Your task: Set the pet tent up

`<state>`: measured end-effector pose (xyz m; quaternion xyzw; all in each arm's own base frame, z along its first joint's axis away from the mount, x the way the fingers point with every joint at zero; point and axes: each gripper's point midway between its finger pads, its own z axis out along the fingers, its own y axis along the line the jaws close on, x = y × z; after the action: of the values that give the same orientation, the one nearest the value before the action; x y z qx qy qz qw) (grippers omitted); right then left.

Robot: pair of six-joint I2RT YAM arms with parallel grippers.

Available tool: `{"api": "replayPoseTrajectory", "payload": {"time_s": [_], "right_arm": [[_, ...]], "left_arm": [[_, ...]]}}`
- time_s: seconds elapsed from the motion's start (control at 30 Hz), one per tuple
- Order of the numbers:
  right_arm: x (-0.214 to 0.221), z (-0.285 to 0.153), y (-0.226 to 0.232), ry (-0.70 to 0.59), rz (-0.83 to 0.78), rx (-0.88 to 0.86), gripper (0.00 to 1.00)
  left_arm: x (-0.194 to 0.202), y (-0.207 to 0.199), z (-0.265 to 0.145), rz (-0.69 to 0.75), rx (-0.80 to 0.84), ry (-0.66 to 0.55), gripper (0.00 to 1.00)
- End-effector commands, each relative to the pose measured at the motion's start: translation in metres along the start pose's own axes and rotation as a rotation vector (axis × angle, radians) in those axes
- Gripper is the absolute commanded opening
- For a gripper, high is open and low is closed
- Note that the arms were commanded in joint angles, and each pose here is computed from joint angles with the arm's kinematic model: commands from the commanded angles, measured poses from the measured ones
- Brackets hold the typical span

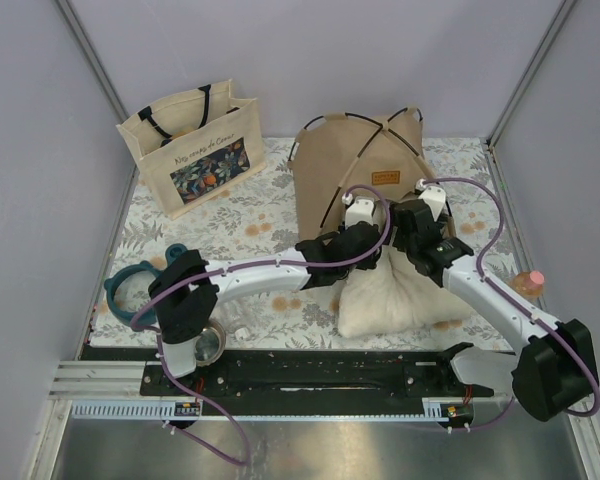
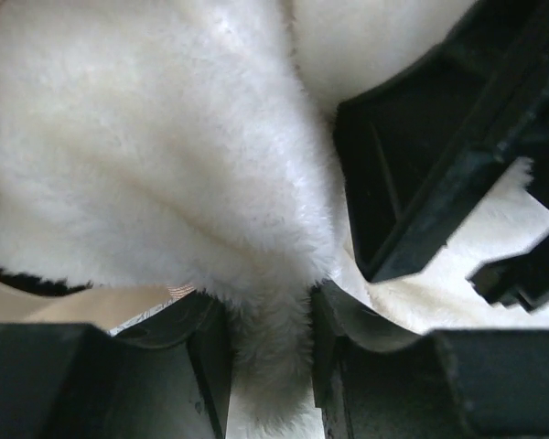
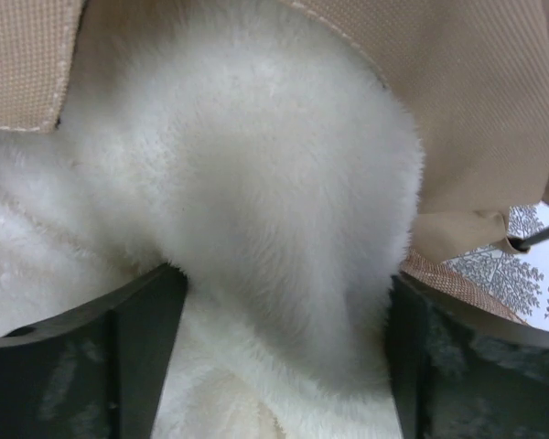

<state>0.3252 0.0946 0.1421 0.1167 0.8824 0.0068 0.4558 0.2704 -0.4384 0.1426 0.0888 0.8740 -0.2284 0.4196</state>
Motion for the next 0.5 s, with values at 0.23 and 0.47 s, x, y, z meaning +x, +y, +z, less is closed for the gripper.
{"api": "replayPoseTrajectory", "payload": {"time_s": [0.23, 0.47], "right_arm": [[-0.015, -0.056, -0.029, -0.048, 0.041, 0.025, 0.99], [-0.017, -0.08, -0.05, -0.038, -0.001, 0.073, 0.99]], "left_arm": [[-0.054, -0.031, 0.004, -0.076, 0.084, -0.137, 0.5], [-0.038, -0.021, 0.012, -0.134, 0.021, -0.093, 0.49]]}}
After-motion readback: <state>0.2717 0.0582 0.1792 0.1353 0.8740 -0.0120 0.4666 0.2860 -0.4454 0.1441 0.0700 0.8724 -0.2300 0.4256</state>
